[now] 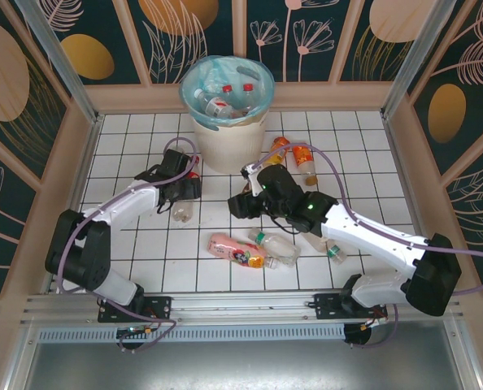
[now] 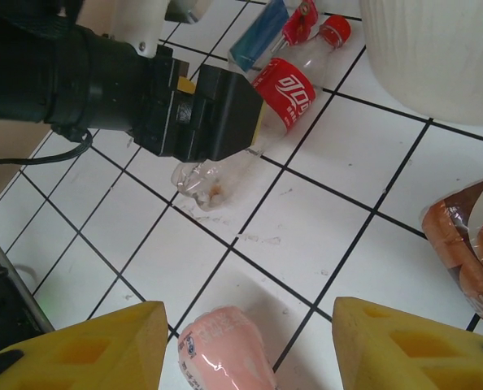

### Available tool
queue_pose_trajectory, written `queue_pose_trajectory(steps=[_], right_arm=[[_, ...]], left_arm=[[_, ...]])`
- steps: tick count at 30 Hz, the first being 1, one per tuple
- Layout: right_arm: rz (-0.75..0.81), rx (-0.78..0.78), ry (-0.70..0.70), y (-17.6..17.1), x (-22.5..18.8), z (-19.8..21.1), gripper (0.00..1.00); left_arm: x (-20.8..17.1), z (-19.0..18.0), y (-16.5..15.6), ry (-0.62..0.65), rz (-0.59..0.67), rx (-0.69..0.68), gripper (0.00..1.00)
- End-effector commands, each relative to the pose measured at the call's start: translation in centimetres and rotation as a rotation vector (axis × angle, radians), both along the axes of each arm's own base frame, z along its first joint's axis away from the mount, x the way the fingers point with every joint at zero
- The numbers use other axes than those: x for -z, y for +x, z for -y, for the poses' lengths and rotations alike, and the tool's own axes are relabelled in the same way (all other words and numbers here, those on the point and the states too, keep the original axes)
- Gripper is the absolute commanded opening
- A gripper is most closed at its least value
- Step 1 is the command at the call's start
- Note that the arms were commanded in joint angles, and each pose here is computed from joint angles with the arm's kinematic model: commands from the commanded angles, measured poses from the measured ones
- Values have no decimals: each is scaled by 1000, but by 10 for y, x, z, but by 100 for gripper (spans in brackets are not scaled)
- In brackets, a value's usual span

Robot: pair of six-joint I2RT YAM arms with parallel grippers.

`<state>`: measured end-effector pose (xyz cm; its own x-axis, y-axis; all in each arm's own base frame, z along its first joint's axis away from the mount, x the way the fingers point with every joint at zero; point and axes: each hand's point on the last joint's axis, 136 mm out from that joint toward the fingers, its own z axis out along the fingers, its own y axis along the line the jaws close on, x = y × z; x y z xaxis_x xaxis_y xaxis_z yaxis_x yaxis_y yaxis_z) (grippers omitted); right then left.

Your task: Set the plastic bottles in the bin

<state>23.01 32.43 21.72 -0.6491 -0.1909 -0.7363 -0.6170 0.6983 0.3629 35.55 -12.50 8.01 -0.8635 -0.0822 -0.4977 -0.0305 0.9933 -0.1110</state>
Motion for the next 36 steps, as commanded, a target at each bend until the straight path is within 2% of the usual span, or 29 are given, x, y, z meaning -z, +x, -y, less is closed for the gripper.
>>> queue_pose_trajectory(steps=[1, 7, 12, 17, 23, 27, 36], right_arm=[[36, 7, 33, 1, -10, -1, 57], [31, 8, 28, 2, -8, 0, 57], [30, 11, 25, 1, -6, 0, 57], [24, 7, 25, 2, -5, -2, 57], [27, 3, 25, 2, -7, -3, 57], [36, 5, 32, 2, -15, -2, 57], [77, -22, 80, 0, -49, -6, 57]], left_arm=[[5, 2, 7, -2, 1, 30, 76], [19, 15, 6, -49, -37, 77, 71], [38, 20, -10, -76, -99, 109, 70], [47, 18, -14, -64, -129, 116, 68], [48, 18, -17, -62, -138, 129, 60], [35, 18, -21, -69, -118, 138, 51], [-37, 5, -47, -112, -2, 109, 50]])
